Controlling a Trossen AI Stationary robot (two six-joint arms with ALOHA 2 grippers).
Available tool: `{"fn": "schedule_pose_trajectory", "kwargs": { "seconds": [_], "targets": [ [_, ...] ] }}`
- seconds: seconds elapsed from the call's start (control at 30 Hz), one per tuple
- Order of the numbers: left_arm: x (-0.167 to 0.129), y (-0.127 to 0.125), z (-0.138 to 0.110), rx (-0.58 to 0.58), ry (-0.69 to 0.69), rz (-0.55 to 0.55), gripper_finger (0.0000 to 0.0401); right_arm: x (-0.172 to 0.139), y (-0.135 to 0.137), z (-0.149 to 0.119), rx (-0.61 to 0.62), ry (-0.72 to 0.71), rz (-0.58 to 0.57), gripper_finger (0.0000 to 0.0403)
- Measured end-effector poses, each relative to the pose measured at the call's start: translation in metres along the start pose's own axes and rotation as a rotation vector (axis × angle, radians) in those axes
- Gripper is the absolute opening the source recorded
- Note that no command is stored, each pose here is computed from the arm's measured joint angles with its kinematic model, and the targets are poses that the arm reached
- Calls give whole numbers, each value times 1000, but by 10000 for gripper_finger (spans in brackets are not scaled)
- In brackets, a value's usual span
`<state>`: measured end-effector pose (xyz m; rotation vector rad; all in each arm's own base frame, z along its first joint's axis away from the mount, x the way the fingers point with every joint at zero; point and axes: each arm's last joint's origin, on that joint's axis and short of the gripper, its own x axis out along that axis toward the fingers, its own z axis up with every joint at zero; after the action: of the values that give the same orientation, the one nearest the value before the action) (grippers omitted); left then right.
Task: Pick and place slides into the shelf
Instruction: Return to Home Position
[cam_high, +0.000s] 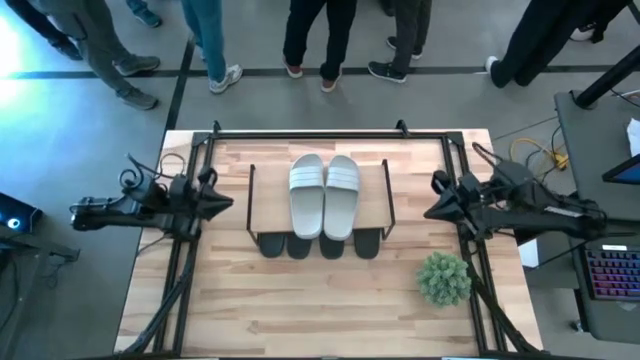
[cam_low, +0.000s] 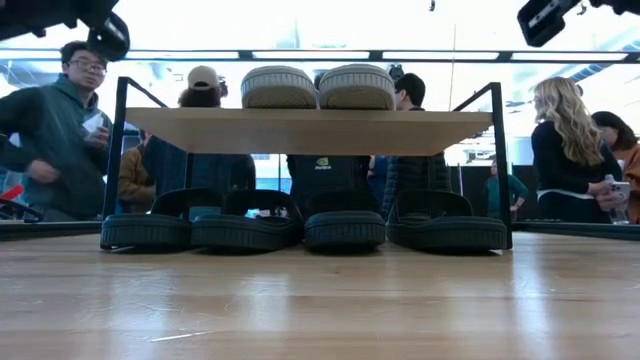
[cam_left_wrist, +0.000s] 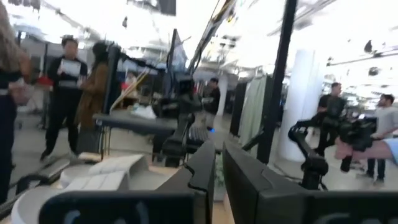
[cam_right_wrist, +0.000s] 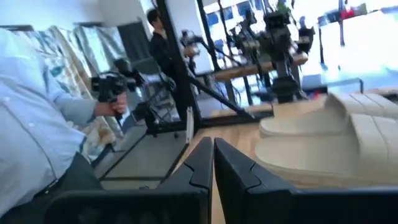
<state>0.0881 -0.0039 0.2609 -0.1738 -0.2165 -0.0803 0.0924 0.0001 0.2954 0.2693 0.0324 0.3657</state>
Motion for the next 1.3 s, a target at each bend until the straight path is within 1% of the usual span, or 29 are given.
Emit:
{"fn": "schedule_pose_trajectory", "kwargs": {
  "seconds": [0.17,0.2,0.23,0.3,0.43,0.53,0.73,0.8,1.0,1.2,1.3],
  "targets": [
    [-15,1,-12,26,-80,-31,17,-9,1,-14,-47,-84,15,8],
    [-14,2,-14,27,-78,-31,17,-10,0,-18,-47,-93,7,8],
    [-12,3,-20,25,-45,-25,17,-11,0,-21,-52,-104,5,8],
    [-12,3,-20,25,-48,-27,17,-12,-1,-25,-60,-128,9,8],
    [-9,5,-34,6,-13,-31,17,-9,-7,-40,-32,-146,16,8],
    [-10,6,-41,6,-48,-54,17,-7,-10,-46,-43,-186,31,8],
    [-8,8,-61,-13,-43,-80,17,-2,-16,-60,-26,-199,46,8],
    [-8,10,-69,-26,-19,-79,17,-2,-18,-64,-21,-186,48,8],
    [-8,11,-76,-24,48,-71,17,0,-22,-75,-19,-168,41,8],
    [-9,13,-86,-30,147,-53,17,2,-26,-85,-78,-185,42,8],
    [-10,13,-91,-31,200,-44,17,3,-28,-91,-74,-176,39,8]
  ]
}}
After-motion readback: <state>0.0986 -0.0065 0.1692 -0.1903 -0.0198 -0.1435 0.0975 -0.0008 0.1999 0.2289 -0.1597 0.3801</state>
